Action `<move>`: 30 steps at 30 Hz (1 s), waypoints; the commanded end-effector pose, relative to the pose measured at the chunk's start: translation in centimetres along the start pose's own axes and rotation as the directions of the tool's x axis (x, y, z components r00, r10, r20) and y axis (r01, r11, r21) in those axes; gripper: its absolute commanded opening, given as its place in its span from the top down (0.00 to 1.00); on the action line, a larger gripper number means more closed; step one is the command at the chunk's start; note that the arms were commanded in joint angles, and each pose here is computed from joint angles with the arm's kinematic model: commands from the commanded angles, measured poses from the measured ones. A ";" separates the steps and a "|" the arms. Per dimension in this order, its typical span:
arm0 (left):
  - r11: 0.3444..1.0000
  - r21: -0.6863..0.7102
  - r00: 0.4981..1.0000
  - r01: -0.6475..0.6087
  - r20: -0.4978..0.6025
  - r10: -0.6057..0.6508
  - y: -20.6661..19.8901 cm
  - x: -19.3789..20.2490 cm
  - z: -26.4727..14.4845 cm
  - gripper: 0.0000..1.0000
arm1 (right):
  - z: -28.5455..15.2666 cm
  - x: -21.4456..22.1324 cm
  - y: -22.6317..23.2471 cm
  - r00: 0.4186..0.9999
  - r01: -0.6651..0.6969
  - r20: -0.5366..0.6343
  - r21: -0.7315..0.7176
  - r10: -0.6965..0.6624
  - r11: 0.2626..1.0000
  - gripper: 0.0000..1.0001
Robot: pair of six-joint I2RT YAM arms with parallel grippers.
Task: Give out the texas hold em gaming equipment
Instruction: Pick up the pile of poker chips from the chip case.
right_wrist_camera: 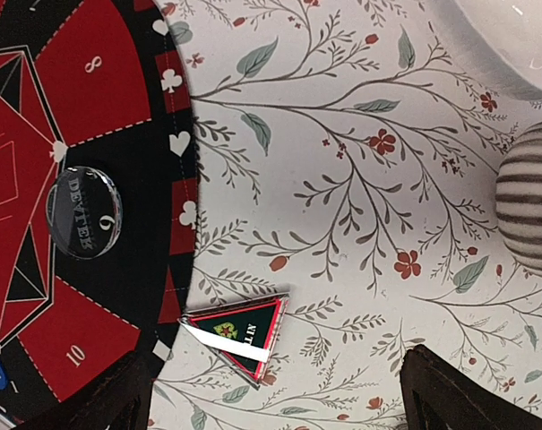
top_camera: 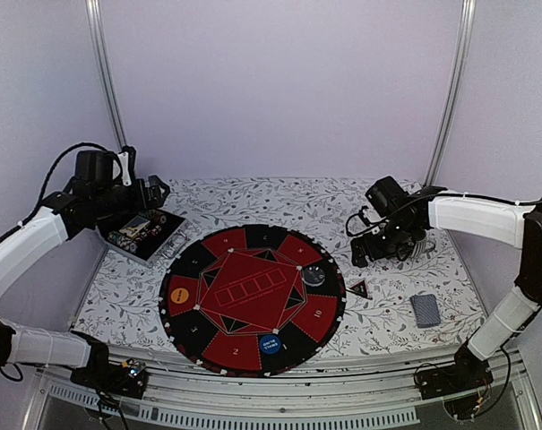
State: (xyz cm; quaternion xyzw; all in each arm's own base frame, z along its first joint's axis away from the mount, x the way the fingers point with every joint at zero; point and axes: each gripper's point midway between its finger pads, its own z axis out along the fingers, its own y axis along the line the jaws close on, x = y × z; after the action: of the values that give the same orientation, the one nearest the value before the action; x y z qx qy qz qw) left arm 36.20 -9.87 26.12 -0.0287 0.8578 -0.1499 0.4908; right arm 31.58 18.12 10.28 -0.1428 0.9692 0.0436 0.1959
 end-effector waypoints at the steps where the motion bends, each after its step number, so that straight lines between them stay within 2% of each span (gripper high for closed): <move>1: 0.999 -0.045 1.000 0.024 -0.001 -0.024 1.5 -0.7 0.7 0.02 | 0.8 -0.9 -0.7 1.000 0.027 -0.008 0.067 -0.027 0.997 0.01; 9: 0.983 -0.165 0.991 0.080 -0.096 -0.096 6.4 0.3 4.9 0.02 | -0.5 -3.3 0.3 0.990 0.120 0.069 0.037 -0.122 0.992 0.01; 13: 0.974 -0.225 0.983 0.039 -0.166 -0.078 8.5 -0.1 5.8 0.02 | -0.8 -4.5 0.2 0.979 0.174 0.092 0.058 -0.179 0.983 0.01; 14: 0.970 -0.243 0.979 0.014 -0.195 -0.063 8.9 -0.1 5.9 0.03 | -0.7 -4.7 0.4 0.978 0.180 0.095 0.046 -0.183 0.983 0.01; 16: 0.959 -0.278 0.964 -0.049 -0.266 -0.028 9.8 0.3 6.2 0.11 | -0.7 -4.9 0.9 0.976 0.189 0.107 0.023 -0.190 0.982 0.01; 21: 0.866 -0.441 0.887 -0.235 -0.462 0.005 14.2 3.7 6.3 0.28 | -0.1 -5.0 1.2 0.973 0.201 0.112 0.016 -0.201 0.980 0.01; 26: 0.805 -0.461 0.780 -0.372 -0.626 0.002 17.1 7.5 6.9 0.48 | 0.0 -4.9 1.2 0.973 0.200 0.112 0.013 -0.201 0.980 0.01; 30: 0.779 -0.453 0.724 -0.433 -0.689 0.002 18.4 9.1 7.8 0.50 | 0.0 -4.8 1.3 0.973 0.201 0.113 0.003 -0.200 0.980 0.01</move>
State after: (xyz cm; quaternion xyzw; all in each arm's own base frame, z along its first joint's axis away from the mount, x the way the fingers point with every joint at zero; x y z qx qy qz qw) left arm 40.79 2.32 10.35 -0.0410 0.9725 0.1342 0.1858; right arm 35.23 20.07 12.33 -0.2311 0.9400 0.0266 0.2495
